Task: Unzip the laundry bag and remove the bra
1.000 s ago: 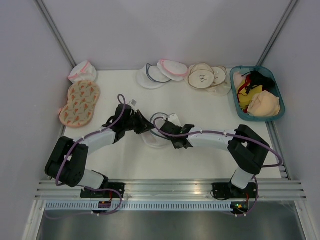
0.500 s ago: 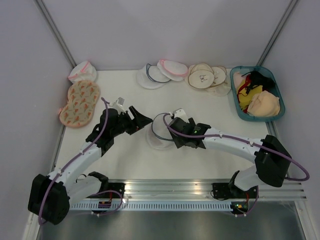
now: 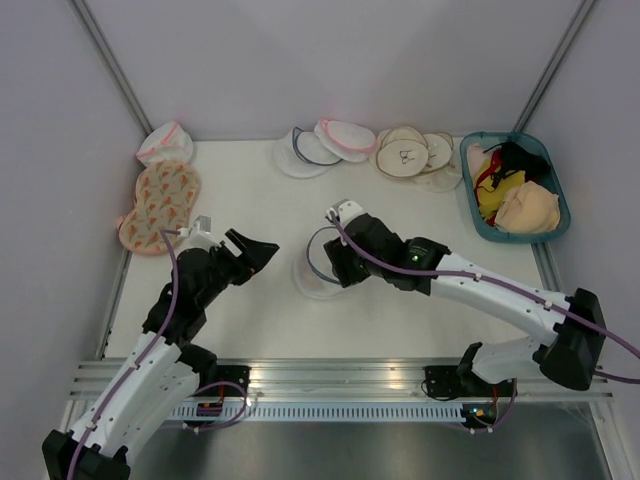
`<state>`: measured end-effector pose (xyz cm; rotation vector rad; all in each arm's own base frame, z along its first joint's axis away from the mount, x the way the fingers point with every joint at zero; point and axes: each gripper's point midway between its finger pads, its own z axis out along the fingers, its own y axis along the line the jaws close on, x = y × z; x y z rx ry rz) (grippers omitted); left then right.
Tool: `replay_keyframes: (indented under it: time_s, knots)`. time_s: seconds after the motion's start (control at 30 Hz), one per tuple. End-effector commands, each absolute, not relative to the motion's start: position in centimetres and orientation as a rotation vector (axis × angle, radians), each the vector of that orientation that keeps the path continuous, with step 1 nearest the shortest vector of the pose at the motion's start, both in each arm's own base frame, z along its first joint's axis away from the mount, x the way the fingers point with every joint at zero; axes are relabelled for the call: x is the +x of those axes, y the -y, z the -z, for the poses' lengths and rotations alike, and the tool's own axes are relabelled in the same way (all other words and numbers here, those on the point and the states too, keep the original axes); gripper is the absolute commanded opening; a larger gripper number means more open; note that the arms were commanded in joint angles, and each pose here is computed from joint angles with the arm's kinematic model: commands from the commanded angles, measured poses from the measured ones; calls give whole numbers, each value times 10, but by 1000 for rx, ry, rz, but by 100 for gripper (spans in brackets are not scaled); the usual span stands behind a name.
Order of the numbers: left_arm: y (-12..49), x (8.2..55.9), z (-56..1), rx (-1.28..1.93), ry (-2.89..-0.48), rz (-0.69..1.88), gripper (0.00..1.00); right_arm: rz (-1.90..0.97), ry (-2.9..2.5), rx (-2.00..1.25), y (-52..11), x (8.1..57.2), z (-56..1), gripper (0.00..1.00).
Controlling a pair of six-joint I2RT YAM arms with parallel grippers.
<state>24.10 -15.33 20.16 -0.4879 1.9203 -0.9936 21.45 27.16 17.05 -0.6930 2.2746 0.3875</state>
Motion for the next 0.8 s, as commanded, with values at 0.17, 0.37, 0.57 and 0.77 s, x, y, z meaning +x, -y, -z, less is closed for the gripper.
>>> replay_keyframes:
  time_s: [0.17, 0.37, 0.57, 0.77]
  knots:
    - [146, 232, -183, -573, -1964, 980, 86, -266, -2209, -693, -338, 265, -172, 52]
    - [142, 225, -186, -583, -1933, 989, 86, -141, -2213, -756, -366, 269, -151, 54]
    - [138, 223, -183, -587, -1927, 978, 86, -11, -2205, -762, -370, 271, -140, 52]
    - [137, 222, -183, -584, -1926, 972, 86, 193, -2207, -744, -354, 279, -125, 38]
